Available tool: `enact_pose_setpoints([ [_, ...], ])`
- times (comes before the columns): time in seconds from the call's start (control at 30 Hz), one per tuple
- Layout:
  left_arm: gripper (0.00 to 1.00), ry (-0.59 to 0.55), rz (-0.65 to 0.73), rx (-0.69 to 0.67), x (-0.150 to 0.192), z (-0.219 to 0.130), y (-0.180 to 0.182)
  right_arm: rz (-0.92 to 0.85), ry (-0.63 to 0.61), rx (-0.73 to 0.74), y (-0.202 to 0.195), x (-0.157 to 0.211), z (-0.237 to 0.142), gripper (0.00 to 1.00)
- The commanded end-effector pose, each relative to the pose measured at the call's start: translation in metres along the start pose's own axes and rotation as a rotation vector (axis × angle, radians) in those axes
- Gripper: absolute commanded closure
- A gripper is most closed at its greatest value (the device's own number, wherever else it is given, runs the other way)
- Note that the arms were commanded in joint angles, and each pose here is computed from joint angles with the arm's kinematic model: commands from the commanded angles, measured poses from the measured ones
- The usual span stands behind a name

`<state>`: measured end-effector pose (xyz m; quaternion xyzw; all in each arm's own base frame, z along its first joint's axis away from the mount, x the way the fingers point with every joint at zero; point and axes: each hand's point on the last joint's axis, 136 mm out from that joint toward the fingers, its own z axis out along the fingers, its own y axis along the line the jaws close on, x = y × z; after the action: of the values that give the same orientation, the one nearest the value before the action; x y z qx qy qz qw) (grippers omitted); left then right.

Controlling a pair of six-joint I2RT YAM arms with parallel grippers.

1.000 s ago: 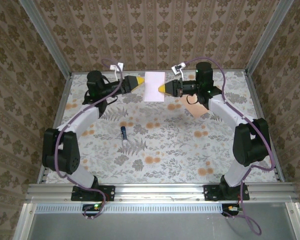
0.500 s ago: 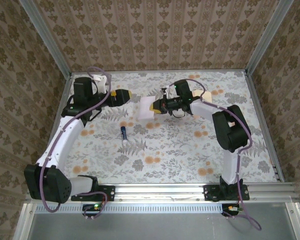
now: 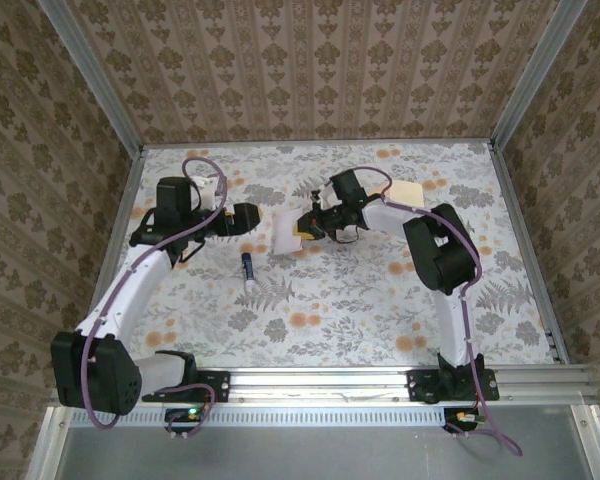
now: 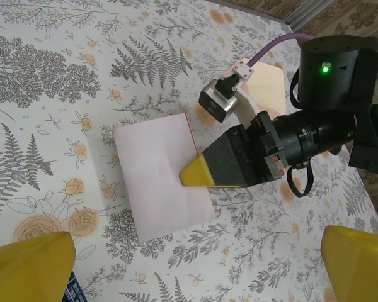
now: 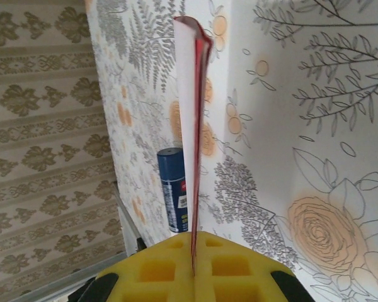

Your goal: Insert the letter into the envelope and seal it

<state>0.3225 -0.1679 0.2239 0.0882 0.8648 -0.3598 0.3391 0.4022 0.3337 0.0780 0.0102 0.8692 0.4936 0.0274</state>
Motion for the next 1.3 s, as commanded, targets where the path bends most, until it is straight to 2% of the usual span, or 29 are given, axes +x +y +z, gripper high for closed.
enact_pose_setpoints([
  [0.0, 0.00, -0.049, 0.003, 0.013, -0.007, -0.005, -0.003, -0.007, 0.010, 0.045, -0.010, 0.000, 0.008, 1.00],
  [0.2, 0.00, -0.040, -0.019, 0.023, -0.001, 0.003, 0.002, -0.015, 0.003, 0.096, -0.018, 0.001, 0.010, 0.99],
  [0.4, 0.00, -0.037, -0.031, 0.045, -0.001, 0.008, 0.002, 0.000, 0.002, 0.120, -0.027, 0.002, 0.013, 0.93],
  [0.73, 0.00, -0.033, -0.037, 0.048, -0.003, 0.012, 0.004, -0.013, -0.011, 0.171, -0.029, 0.000, 0.009, 0.69],
  [0.97, 0.00, -0.033, -0.043, 0.053, -0.004, 0.014, 0.004, -0.027, -0.029, 0.212, -0.028, -0.003, 0.002, 0.65],
  [1.27, 0.00, -0.033, -0.040, 0.051, -0.006, 0.014, 0.004, -0.036, -0.065, 0.235, -0.017, -0.010, -0.008, 0.43],
])
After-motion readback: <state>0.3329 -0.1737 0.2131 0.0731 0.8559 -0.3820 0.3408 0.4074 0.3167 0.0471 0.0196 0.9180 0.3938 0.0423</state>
